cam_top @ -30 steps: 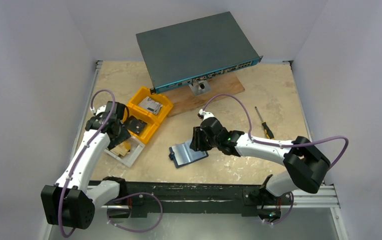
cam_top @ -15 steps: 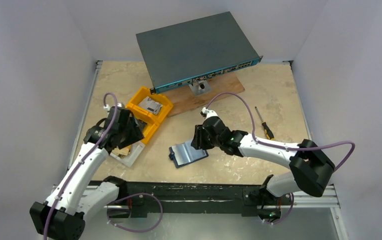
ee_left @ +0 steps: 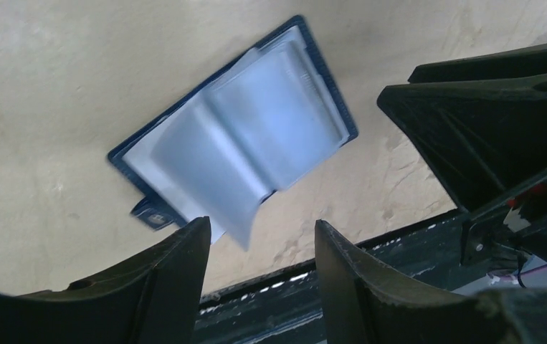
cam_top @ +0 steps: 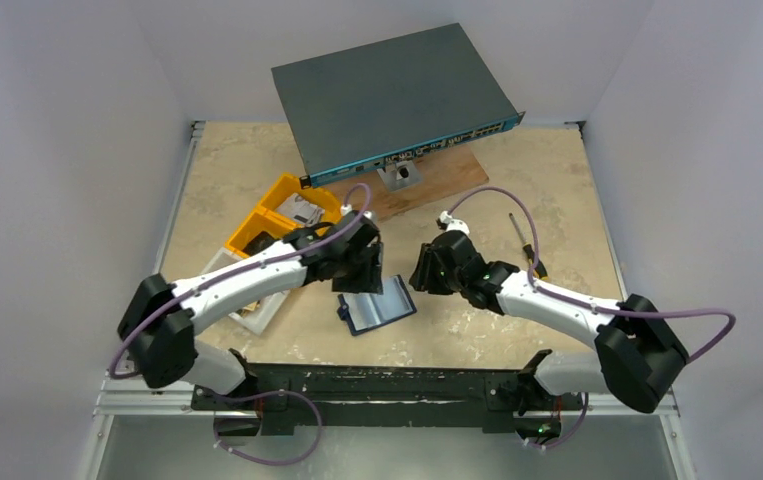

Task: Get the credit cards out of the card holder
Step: Remove the credit card from the card holder.

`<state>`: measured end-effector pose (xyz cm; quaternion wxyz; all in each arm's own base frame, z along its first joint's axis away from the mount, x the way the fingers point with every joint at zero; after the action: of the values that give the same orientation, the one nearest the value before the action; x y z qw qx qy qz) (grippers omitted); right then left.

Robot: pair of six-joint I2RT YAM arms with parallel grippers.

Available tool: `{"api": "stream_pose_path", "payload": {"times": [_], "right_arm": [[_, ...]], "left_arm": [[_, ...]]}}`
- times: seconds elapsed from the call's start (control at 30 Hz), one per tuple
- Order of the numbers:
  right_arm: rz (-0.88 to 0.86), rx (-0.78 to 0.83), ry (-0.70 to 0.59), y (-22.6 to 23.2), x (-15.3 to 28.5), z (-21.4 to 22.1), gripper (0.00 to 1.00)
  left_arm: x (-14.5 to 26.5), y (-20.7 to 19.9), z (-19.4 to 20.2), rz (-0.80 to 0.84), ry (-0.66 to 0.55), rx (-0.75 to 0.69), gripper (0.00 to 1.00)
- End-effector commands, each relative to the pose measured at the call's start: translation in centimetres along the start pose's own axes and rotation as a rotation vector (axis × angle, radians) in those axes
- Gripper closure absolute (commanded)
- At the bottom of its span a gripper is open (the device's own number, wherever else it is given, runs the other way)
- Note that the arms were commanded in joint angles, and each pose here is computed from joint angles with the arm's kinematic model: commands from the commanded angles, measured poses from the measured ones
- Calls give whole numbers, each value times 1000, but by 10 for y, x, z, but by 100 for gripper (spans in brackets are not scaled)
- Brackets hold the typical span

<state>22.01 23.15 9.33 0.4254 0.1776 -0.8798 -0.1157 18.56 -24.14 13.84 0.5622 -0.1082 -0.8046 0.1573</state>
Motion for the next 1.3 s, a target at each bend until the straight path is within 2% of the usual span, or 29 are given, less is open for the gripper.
{"api": "stream_pose_path", "payload": {"times": [0.0,0.4,0.7,0.8,1.03,1.1,1.27], "right_arm": [[85,-88,-36,-24,10,-3,61],[130,-125,-69,-40,25,-1,60],[125,-124,-60,-40,24,1,60],[130,-118,-62,-40,26,-1,61],[139,-122,-63,-42,27,0,61],[130,-123,-61,-41,28,0,61],[62,-94,-43,-31,22,3,62]], "left_arm": [[-12,-43,-14,19,-70,-110,46],[-75,-37,4,-165,-22,-228,46],[-104,-20,21,-227,19,-278,47],[-112,-21,28,-184,44,-303,58],[-112,-57,25,13,52,-361,78],[-108,-64,24,38,56,-358,87],[-102,-70,30,123,93,-300,100]]}}
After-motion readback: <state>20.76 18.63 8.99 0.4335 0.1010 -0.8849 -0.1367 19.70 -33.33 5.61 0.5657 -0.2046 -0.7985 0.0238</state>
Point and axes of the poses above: each gripper's point midway between its finger pads, its own x axis back along the fingers, its own y axis along the line the jaws close on, z = x × y, the point moved 3 cm from there along x, back along the fingers, and after that the axes turned 7 degrees about x, right-handed, at the moved point
